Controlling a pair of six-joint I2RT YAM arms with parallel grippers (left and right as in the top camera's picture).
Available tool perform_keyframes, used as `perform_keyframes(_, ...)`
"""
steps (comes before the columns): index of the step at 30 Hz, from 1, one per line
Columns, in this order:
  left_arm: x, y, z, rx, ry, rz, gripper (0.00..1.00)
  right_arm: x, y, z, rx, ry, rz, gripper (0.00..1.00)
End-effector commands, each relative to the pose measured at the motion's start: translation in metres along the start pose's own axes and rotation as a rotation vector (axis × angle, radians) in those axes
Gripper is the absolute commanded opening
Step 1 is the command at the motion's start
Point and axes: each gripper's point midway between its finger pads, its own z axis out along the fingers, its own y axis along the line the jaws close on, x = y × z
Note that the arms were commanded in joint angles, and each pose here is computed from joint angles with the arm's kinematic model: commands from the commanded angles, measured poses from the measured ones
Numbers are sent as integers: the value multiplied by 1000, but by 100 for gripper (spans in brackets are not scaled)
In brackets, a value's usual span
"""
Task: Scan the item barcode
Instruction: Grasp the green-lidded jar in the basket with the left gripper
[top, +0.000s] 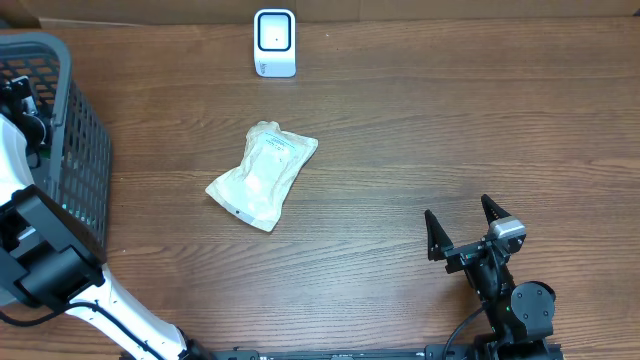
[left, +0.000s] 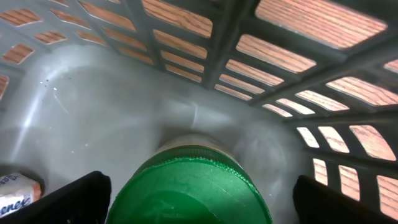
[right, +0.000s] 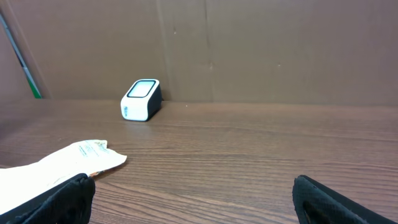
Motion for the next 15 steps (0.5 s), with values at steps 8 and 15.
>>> perform_keyframes(8,23,-8,14,27,91,-12,68,1,-1,0,4,-6,-2,100)
perform_keyframes(15,30,-5,11,6,127,-72,55,1,-1,0,4,-6,-2,100)
